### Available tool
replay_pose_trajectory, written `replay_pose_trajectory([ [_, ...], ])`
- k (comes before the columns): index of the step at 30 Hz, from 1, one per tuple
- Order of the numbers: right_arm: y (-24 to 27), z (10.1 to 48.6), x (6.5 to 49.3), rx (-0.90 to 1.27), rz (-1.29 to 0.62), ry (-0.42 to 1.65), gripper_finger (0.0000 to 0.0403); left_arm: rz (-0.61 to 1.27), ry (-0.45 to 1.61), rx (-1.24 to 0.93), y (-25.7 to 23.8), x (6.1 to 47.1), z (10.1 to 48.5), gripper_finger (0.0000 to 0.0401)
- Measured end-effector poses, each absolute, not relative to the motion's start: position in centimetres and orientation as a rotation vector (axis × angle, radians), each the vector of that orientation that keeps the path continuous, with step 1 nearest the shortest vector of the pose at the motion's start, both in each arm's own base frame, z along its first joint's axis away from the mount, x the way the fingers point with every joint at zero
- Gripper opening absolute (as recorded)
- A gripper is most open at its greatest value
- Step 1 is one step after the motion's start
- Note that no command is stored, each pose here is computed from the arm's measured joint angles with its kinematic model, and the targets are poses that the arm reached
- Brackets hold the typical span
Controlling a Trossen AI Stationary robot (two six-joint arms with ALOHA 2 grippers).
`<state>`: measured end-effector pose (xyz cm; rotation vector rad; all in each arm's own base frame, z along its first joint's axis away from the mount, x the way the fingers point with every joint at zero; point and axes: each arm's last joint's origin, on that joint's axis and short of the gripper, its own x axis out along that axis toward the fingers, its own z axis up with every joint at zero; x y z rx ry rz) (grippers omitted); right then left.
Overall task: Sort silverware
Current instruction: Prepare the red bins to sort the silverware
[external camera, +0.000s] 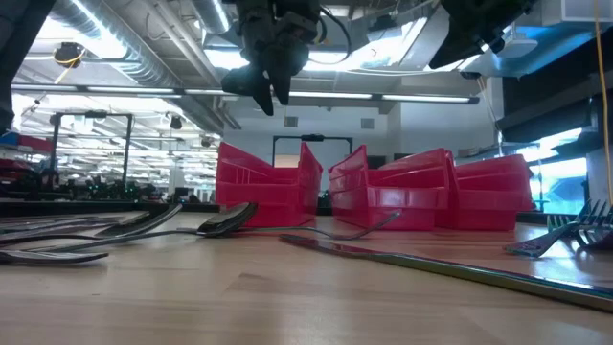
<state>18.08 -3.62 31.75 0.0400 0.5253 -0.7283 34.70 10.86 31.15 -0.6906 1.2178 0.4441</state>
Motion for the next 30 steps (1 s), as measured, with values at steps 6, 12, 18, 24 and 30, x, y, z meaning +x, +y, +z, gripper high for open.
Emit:
replay_pose_trajectory([
  [6, -3.6, 31.7, 18.1, 0.040, -0.728, 0.525, 0.0003, 0.424, 1.244, -0.528, 10.5, 34.7, 31.1, 0.0153],
  [12, -3.6, 31.7, 18.1, 0.040, -0.728, 0.525, 0.0003, 0.322, 1.304, -0.319, 10.4, 34.5, 31.0, 0.0153],
  [18, -3.6, 31.7, 18.1, 0.040, -0.728, 0.525, 0.0003, 0.329, 1.309, -0.174, 10.4, 34.4, 31.3, 0.0153],
  [24, -3.7, 32.2, 18.4, 0.056, -0.726, 0.462, 0.0003, 0.213, 1.009, -0.004, 8.3, 34.2, 35.8, 0.0153],
  [30, -3.6, 32.2, 18.5, 0.070, -0.701, 0.463, 0.0003, 0.232, 0.784, 0.055, 7.6, 31.6, 38.7, 0.0153],
])
